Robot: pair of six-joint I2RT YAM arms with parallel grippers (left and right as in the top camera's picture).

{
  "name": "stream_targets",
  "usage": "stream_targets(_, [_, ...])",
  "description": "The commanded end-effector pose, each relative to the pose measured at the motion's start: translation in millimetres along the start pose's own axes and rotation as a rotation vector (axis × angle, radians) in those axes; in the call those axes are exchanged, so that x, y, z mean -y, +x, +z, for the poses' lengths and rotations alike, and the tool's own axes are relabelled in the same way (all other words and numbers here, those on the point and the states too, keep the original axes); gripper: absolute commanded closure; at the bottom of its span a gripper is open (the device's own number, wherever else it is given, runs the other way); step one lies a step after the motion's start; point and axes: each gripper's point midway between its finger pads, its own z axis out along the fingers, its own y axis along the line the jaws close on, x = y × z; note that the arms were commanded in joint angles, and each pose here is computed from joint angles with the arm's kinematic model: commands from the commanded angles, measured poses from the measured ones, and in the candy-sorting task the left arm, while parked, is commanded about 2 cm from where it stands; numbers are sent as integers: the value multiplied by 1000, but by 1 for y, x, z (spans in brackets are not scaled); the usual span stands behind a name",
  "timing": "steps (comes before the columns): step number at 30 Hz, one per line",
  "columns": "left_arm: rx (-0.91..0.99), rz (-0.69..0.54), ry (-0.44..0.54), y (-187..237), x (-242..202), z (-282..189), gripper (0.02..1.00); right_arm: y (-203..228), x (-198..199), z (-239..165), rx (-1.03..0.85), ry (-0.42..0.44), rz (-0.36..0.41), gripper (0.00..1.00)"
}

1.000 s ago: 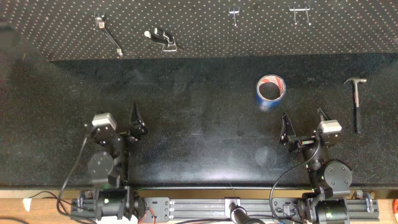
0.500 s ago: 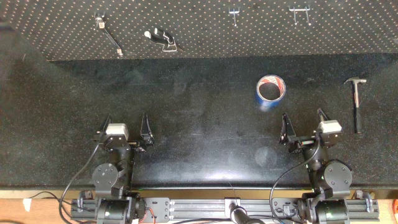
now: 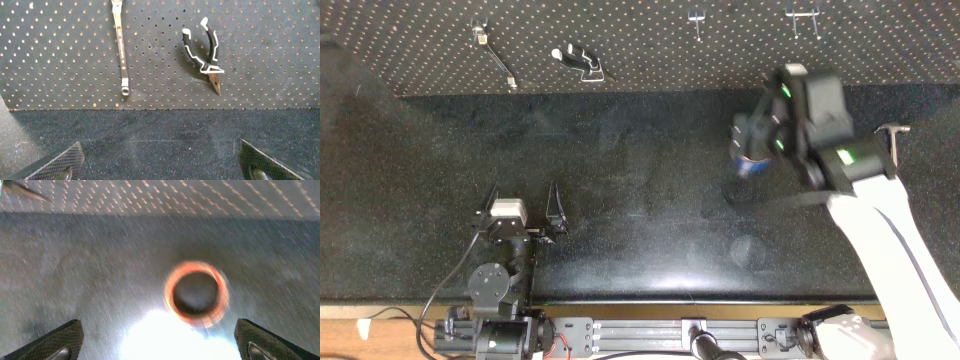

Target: Place Tools Onto Pegboard

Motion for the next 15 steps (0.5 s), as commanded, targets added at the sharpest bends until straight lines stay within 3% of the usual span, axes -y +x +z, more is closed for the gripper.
stream_targets(1, [-1,13,12,1,2,0,23,22,-6,50,-209,20,-20,14])
stream_targets(6, [-1,13,12,1,2,0,23,43,2,89,-320,47,-10,14])
stream_targets(8, [-1,13,12,1,2,0,23,49,-7,105,-338,33,-63,14])
stream_targets(12, [-1,13,11,1,2,0,23,58,-6,119,-374,39,-61,14])
stream_targets(15, [-1,13,12,1,2,0,23,64,5,126,-395,98,-68,12])
